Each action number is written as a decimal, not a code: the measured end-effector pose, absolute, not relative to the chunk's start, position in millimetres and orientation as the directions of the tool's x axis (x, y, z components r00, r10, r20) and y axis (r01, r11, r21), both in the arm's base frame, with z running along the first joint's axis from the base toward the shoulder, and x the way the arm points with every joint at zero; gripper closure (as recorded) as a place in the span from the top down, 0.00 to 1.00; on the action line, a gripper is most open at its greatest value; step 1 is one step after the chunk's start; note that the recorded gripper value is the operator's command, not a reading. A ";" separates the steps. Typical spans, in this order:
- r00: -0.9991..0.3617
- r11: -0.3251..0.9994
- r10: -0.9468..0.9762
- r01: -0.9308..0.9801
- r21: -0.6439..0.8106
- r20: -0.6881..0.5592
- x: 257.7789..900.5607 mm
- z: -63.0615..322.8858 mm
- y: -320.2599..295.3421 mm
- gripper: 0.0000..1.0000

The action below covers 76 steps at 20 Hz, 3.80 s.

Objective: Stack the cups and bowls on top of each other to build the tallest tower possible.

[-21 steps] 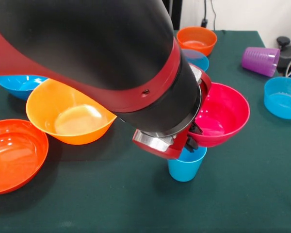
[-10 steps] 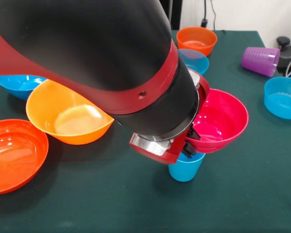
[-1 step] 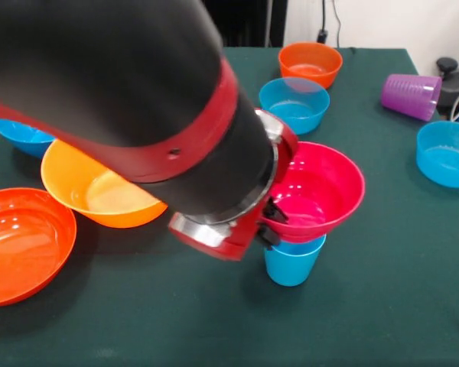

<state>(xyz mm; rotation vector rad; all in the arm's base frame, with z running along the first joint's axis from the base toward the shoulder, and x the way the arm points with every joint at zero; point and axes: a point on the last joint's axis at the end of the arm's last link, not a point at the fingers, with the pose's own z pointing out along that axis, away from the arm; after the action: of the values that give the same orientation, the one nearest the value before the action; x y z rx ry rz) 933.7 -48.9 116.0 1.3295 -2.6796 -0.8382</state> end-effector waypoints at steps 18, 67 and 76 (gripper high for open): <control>-0.656 0.530 -0.742 -0.701 0.477 -0.139 932.7 105.4 -63.4 0.00; -0.555 0.361 -0.770 -0.786 0.502 -0.315 898.7 69.4 -39.1 0.00; -0.574 0.398 -0.743 -0.793 0.462 -0.344 902.8 61.5 -43.0 0.00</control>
<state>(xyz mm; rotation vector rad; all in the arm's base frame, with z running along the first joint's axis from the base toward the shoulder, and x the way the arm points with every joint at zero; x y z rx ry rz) 902.8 -43.0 61.5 1.4834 -2.6951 -0.9659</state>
